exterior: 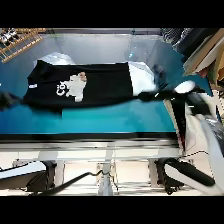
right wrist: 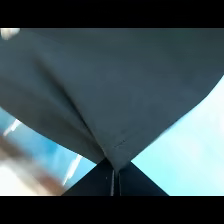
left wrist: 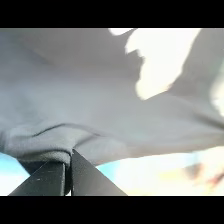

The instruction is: Fold the clothes and pants, and hang the long-sleeved shirts on hangers.

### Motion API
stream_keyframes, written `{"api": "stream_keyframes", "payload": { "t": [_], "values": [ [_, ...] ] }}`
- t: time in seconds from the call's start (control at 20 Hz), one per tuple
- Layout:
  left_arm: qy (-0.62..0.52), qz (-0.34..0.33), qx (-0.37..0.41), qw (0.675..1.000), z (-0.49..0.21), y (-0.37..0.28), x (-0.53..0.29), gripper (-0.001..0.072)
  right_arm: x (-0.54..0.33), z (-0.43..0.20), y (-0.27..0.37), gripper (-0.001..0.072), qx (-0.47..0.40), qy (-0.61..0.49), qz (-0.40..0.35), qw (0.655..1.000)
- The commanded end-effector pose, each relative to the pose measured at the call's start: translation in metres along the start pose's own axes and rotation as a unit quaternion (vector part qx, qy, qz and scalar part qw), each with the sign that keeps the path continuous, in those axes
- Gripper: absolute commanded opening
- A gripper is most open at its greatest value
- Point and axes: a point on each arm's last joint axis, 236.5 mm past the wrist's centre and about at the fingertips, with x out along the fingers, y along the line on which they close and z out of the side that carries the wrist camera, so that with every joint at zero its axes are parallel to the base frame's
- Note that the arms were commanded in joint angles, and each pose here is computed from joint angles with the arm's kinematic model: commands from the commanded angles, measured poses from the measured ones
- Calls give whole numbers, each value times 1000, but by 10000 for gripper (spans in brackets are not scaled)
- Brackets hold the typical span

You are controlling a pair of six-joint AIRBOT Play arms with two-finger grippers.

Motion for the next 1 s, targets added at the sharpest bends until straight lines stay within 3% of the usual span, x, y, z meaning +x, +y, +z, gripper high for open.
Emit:
{"api": "stream_keyframes", "payload": {
  "t": [0.0, 0.05, 0.15, 0.25, 0.35, 0.4, 0.5, 0.55, 0.6, 0.75, 0.85, 0.95],
  "values": [
    [-202, -266, 153, 930, 59, -223, -133, 5, -146, 84, 80, 13, -135, -175, -67, 973],
    [-266, -339, 196, 881, 58, -280, -187, 5, -197, 101, 115, 13, -182, -234, -85, 951],
    [-371, -485, 260, 748, 22, -376, -305, 5, -289, 113, 190, 13, -258, -339, -95, 900],
    [-420, -574, 293, 639, -32, -426, -388, 5, -366, 103, 255, 13, -313, -421, -97, 846],
    [-440, -606, 328, 576, -82, -459, -429, 5, -418, 88, 301, 13, -354, -474, -100, 800],
    [-444, -599, 346, 569, -95, -469, -431, 5, -436, 82, 313, 13, -366, -491, -106, 784],
    [-445, -573, 357, 588, -93, -474, -419, 5, -452, 83, 314, 13, -368, -504, -131, 770],
    [-448, -540, 352, 620, -75, -469, -403, 5, -449, 89, 303, 13, -354, -498, -145, 778],
    [-447, -495, 338, 663, -51, -458, -381, 5, -438, 98, 282, 13, -334, -477, -163, 797],
    [-405, -260, 258, 838, 40, -366, -269, 5, -364, 129, 207, 13, -263, -364, -178, 875],
    [-331, -173, 209, 904, 59, -303, -193, 5, -285, 142, 148, 13, -214, -258, -161, 928],
    [-268, -150, 183, 934, 60, -263, -121, 5, -202, 142, 80, 14, -152, -161, -150, 964]
  ]
}}
